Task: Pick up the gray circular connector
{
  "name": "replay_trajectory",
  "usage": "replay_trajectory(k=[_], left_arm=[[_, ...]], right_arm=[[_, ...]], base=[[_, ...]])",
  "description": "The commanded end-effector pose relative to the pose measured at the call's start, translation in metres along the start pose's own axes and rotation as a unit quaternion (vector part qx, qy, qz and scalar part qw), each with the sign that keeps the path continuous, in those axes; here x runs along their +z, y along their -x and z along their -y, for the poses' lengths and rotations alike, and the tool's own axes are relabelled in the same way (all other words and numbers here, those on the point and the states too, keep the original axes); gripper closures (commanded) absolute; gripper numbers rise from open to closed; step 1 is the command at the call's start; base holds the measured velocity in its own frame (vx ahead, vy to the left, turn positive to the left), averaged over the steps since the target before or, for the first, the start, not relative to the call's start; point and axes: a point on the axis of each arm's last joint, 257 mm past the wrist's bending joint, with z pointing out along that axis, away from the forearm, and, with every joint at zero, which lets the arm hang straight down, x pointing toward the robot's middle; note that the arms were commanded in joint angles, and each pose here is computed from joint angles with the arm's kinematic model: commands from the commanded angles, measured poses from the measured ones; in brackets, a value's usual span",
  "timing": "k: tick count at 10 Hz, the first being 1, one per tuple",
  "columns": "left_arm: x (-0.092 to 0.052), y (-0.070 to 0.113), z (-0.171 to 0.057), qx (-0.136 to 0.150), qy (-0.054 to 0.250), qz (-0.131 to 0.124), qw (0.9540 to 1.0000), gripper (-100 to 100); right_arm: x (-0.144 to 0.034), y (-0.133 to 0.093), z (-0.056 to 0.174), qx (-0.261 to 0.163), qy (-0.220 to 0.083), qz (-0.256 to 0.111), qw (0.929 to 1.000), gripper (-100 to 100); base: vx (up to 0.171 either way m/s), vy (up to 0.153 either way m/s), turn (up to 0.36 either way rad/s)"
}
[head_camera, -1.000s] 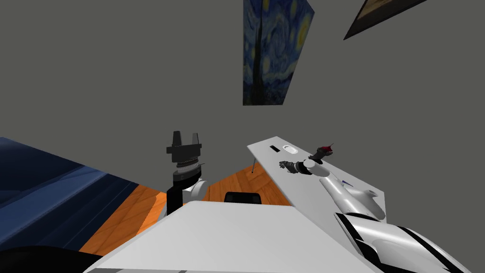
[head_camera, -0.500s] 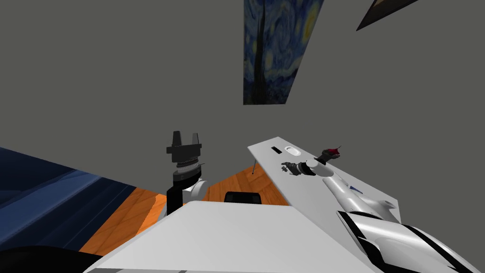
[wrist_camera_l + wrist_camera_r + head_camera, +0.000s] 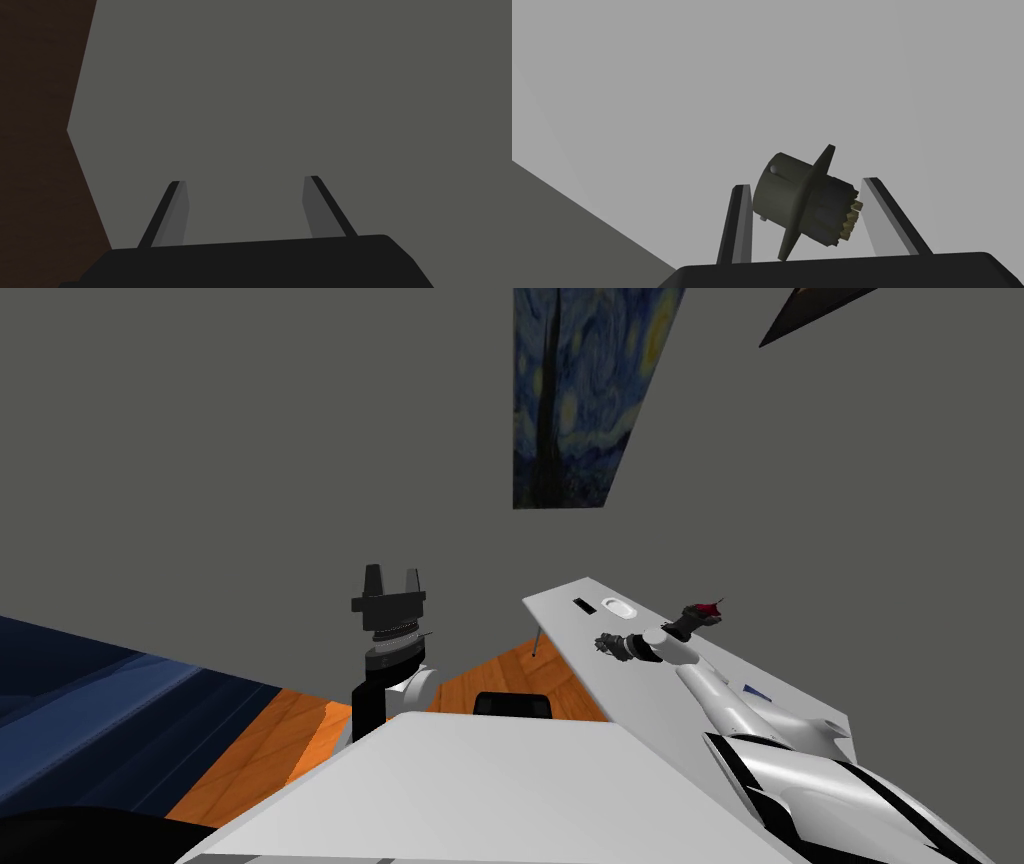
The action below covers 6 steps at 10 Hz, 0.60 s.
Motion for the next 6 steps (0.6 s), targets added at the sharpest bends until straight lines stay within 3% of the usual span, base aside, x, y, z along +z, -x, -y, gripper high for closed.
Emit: replay_trajectory(k=[1,3,4,5,6], left_arm=[[0.000,0.000,0.000,0.000,0.000,0.000,1.0000,0],[0.000,0.000,0.000,0.000,0.000,0.000,1.0000,0],[0.000,0.000,0.000,0.000,0.000,0.000,1.0000,0],[0.000,0.000,0.000,0.000,0.000,0.000,1.0000,0],[0.000,0.000,0.000,0.000,0.000,0.000,1.0000,0]], right_arm=[[0.000,0.000,0.000,0.000,0.000,0.000,1.0000,100],[0.000,0.000,0.000,0.000,0.000,0.000,1.0000,100],[0.000,0.000,0.000,0.000,0.000,0.000,1.0000,0],[-0.009,-0.004,0.006,0.000,0.000,-0.001,1.0000,100],[-0.016,-0.009,0.009,0.000,0.000,-0.001,1.0000,100]], base=[[0.000,0.000,0.000],[0.000,0.000,0.000],[0.000,0.000,0.000],[-0.033,0.004,0.009],[-0.073,0.008,0.014]])
